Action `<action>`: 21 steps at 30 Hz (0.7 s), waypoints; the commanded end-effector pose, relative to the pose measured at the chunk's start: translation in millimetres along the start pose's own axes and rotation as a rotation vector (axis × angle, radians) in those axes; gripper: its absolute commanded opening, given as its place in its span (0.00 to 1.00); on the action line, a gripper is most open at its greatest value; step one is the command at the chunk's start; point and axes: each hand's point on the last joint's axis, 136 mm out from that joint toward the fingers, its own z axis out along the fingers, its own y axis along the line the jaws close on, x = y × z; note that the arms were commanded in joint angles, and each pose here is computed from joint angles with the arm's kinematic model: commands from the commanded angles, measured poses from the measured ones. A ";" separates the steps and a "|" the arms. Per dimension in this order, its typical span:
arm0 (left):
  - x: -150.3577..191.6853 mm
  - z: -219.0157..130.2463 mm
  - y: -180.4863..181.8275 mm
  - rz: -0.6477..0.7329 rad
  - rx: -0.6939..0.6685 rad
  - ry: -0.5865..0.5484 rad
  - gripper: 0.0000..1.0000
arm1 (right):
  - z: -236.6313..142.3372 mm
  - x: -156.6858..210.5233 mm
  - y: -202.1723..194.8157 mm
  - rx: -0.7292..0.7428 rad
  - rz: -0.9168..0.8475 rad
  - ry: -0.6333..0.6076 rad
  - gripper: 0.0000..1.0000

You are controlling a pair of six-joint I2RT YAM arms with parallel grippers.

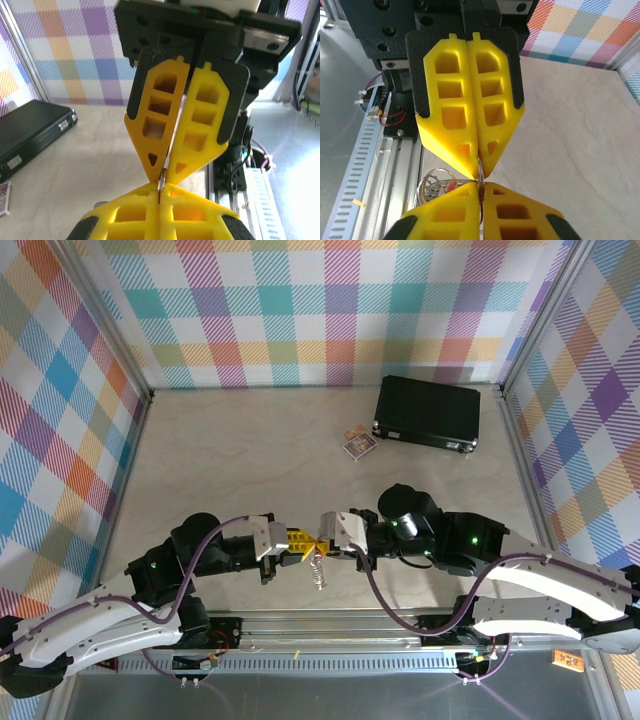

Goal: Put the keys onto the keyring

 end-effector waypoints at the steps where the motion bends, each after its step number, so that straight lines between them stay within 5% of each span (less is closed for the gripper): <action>1: -49.2 -8.8 -2.7 -0.007 0.020 -0.220 0.00 | -7.7 -10.4 7.3 -0.027 0.003 -0.061 0.15; 9: -66.0 -4.8 -14.9 -0.042 0.115 -0.352 0.00 | -22.3 -24.2 16.2 -0.049 -0.010 -0.189 0.17; 13: -63.8 -0.2 -16.5 -0.064 0.136 -0.365 0.00 | -29.7 -26.7 17.3 -0.042 -0.021 -0.223 0.03; 21: -37.2 1.2 -9.3 0.012 0.068 -0.184 0.00 | -27.7 -19.2 11.2 -0.007 -0.023 -0.175 0.00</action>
